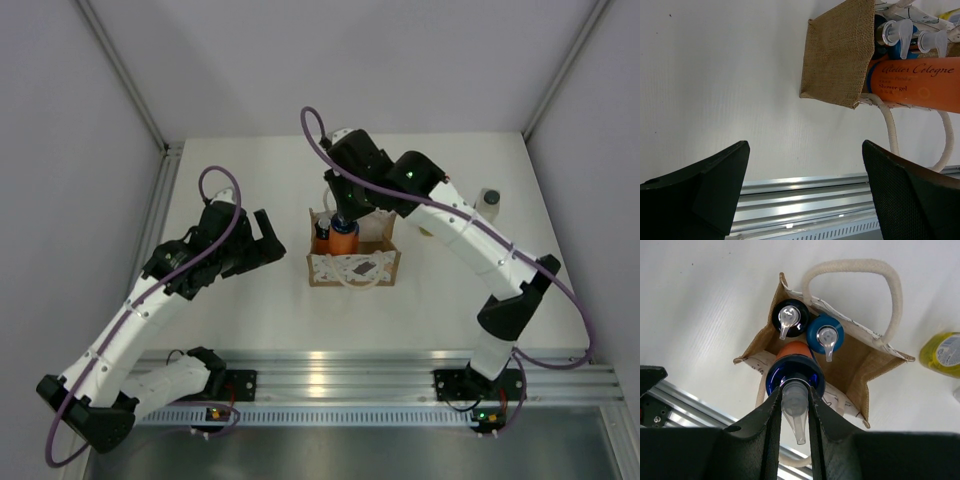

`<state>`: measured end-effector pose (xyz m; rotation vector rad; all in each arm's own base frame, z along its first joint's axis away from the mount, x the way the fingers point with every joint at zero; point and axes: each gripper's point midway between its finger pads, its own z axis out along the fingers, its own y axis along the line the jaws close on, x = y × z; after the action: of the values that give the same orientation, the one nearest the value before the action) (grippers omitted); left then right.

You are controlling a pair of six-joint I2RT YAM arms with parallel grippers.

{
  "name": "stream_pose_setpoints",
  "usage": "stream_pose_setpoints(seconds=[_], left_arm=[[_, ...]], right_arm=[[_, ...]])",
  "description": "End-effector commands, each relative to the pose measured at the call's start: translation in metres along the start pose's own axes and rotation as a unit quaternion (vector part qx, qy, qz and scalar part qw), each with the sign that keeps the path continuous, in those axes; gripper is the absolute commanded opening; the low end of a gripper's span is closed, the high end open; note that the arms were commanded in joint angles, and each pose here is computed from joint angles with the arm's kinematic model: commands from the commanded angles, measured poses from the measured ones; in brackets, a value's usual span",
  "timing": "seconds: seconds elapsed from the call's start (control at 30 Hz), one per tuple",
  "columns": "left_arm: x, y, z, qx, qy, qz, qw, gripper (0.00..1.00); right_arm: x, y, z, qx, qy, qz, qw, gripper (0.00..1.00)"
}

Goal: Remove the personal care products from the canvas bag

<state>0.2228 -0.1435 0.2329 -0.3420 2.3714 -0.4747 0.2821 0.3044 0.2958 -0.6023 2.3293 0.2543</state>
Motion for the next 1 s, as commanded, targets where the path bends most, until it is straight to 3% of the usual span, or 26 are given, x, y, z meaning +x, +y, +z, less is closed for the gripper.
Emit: stream_pose_setpoints(seconds=[0.0, 0.53, 0.83, 0.97], left_arm=[[-0.007, -0.001, -0.003, 0.007, -0.023, -0.006, 1.000, 0.99], [-0.005, 0.000, -0.005, 0.010, -0.024, -0.010, 1.000, 0.98], [-0.004, 0.001, -0.004, 0.009, -0.022, -0.011, 1.000, 0.98], [-0.004, 0.001, -0.004, 0.008, -0.022, -0.010, 1.000, 0.98]], right_arm=[[-0.030, -0.012, -0.062, -0.014, -0.077, 0.021, 0.997, 0.00], [-0.038, -0.088, -0.130, 0.035, -0.140, 0.071, 0.987, 0.00], [-0.004, -0.153, -0.125, 0.139, -0.100, 0.104, 0.980, 0.00], [0.016, -0.192, -0.126, 0.207, -0.093, 0.143, 0.963, 0.00]])
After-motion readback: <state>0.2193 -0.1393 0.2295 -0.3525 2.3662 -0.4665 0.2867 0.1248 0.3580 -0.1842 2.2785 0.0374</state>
